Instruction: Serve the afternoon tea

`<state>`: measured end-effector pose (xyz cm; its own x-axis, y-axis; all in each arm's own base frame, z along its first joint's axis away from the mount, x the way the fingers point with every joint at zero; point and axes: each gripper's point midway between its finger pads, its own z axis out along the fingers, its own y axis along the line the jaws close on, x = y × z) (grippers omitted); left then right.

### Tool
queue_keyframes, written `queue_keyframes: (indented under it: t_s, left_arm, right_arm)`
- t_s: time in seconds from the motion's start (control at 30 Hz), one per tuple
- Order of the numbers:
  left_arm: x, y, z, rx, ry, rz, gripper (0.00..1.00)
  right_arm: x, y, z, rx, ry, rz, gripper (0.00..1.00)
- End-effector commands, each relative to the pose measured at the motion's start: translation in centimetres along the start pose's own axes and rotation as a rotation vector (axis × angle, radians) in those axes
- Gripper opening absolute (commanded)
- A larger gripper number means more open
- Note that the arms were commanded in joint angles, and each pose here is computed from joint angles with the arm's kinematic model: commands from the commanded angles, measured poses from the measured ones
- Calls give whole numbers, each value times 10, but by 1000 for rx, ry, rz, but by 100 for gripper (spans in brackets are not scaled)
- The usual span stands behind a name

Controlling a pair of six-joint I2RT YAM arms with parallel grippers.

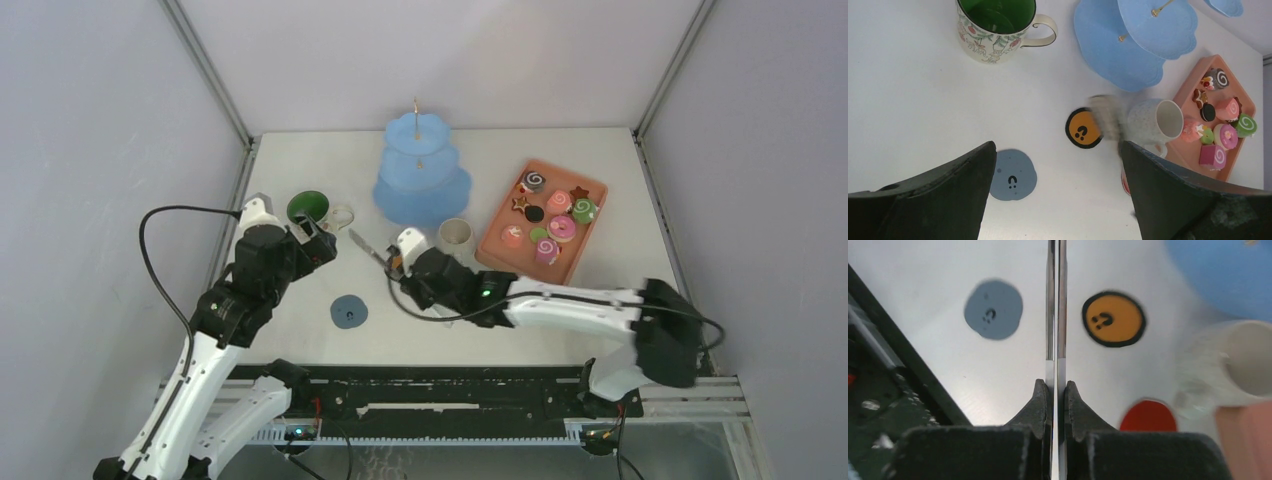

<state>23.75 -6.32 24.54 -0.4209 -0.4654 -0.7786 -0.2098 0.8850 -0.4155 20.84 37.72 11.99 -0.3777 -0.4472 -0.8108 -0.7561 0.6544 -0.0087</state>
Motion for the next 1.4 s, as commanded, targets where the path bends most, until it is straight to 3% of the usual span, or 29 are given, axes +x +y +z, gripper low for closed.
queue_keyframes:
  t_s: [0.0, 0.17, 0.27, 0.37, 0.5, 0.57, 0.7, 0.83, 1.37]
  left_arm:
    - [-18, -5, -7, 20, -61, -25, 99]
    - [-20, -12, -2, 37, -55, 9, 99]
    - [-20, -19, 4, 54, -43, 17, 99]
    - [-18, -25, 9, 74, -29, 18, 99]
    - [-15, -28, 13, 81, -13, 28, 99]
    - [-14, -28, 13, 81, -12, 31, 99]
    - [-12, -25, 15, 75, -10, 38, 99]
    - [-11, -23, 13, 76, -13, 39, 99]
    - [-15, -20, 9, 64, -27, 64, 99]
  right_arm:
    - [-51, -48, -80, 113, -119, 177, 0]
    - [-24, -105, -154, 274, -141, 384, 0]
    - [1, -122, -180, 367, -107, 457, 0]
    - [27, -140, -202, 502, -77, 633, 0]
    - [76, -147, -216, 595, 103, 844, 0]
    - [92, -146, -218, 633, 176, 900, 0]
    - [105, -146, -216, 675, 244, 958, 21]
    - [110, -152, -211, 713, 273, 991, 33]
    - [106, -159, -178, 703, 302, 1047, 44]
